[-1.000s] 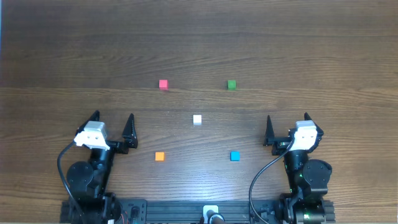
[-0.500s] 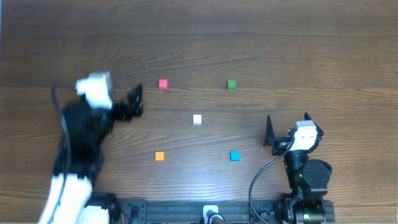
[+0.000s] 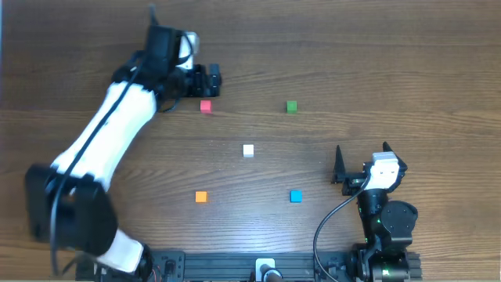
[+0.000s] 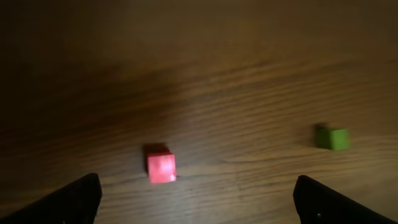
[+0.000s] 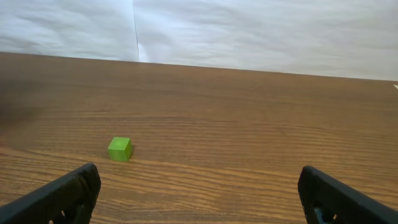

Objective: Stack Cubes

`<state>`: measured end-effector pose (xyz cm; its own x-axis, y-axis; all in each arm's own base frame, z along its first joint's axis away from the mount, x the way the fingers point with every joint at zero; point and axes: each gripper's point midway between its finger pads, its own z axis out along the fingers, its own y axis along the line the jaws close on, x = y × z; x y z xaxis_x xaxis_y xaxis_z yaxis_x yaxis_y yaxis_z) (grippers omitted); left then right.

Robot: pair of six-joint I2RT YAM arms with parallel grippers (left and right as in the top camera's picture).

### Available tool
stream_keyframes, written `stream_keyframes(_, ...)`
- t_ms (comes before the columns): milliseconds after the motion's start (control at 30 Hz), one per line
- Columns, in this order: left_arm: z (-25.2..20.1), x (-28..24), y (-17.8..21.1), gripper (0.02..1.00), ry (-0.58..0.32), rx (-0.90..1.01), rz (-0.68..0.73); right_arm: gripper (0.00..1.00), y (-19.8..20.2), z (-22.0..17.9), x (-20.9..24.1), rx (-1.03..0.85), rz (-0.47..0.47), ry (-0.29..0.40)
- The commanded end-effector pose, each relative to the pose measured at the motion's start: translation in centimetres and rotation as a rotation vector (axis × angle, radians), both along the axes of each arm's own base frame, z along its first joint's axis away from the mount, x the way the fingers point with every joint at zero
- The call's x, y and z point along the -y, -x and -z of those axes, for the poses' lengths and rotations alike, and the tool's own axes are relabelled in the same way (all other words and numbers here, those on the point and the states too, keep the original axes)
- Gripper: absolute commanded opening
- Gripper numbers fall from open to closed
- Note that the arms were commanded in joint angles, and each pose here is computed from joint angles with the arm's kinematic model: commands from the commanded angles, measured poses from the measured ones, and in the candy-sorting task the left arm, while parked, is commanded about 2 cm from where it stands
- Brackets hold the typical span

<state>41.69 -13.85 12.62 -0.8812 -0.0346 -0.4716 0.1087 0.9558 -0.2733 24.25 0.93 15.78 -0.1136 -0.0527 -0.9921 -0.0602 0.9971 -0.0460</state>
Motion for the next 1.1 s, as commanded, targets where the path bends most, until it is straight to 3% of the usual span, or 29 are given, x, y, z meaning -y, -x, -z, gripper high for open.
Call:
stream_keyframes(33, 5.4, 0.1, -0.5, 0.998, -0.05, -0.129, -0.043, 0.993, 0.0, 0.2, -0.1, 0.001, -0.007, -0.005)
stream_keyframes(300, 10.5, -0.9, 0.0, 0.932, -0.167, -0.214, -0.077, 0.993, 0.0, 0.2, -0.1, 0.001, -0.007, -0.005)
stream_keyframes(1000, 12.1, -0.4, 0.4, 0.783, -0.237, -0.223, -0.062, 0.991, 0.0, 0.2, -0.1, 0.001, -0.007, -0.005)
stream_keyframes(1100, 12.2, -0.3, 0.4, 0.709, -0.237, -0.222, -0.06, 0.993, 0.0, 0.2, -0.1, 0.001, -0.007, -0.005)
